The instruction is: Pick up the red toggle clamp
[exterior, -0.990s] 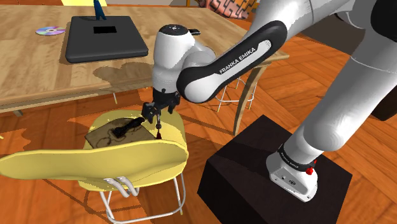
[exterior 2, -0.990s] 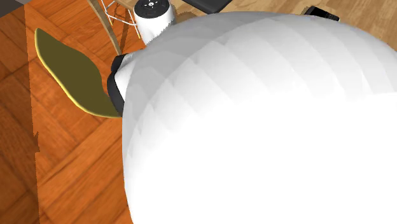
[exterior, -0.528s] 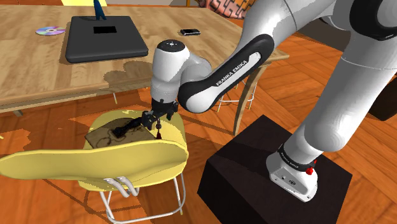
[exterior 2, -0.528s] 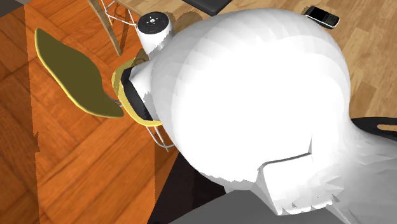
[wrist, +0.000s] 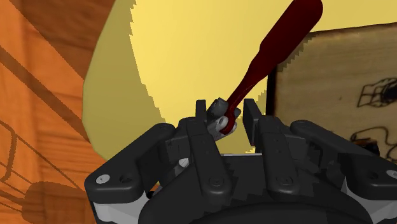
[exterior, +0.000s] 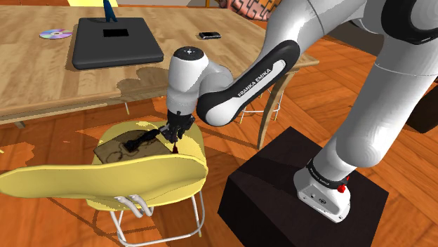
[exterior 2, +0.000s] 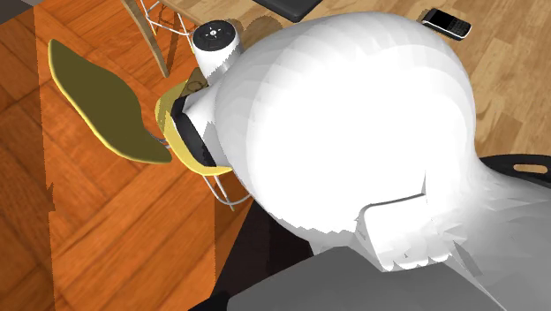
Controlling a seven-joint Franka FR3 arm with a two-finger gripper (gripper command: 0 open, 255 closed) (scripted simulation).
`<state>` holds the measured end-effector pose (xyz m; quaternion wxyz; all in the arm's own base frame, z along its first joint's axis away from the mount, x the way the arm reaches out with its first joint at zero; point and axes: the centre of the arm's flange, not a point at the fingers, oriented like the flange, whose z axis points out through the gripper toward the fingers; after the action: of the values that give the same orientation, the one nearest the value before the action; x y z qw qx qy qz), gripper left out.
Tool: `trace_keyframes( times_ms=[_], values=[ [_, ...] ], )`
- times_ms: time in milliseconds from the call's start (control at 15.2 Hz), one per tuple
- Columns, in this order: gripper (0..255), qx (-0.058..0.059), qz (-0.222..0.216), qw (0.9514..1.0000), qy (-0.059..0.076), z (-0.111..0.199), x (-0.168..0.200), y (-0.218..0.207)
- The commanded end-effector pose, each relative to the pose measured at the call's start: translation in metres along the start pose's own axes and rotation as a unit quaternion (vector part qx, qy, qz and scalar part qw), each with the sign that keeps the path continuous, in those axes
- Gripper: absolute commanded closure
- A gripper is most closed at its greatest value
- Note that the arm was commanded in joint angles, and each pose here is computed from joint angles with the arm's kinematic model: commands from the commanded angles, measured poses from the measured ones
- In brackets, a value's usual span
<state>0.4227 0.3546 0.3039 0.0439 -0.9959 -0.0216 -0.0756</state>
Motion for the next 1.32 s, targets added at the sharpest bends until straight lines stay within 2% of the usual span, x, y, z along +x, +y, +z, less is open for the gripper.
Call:
trace_keyframes(
  times_ms=[0, 198, 1254],
  values=[
    [255, 0.000, 0.000, 1.0000, 0.000, 0.000, 0.000, 0.000],
    [255, 0.000, 0.000, 1.0000, 0.000, 0.000, 0.000, 0.000],
    [255, 0.000, 0.000, 1.0000, 0.000, -0.079, 0.012, -0.006]
  ],
)
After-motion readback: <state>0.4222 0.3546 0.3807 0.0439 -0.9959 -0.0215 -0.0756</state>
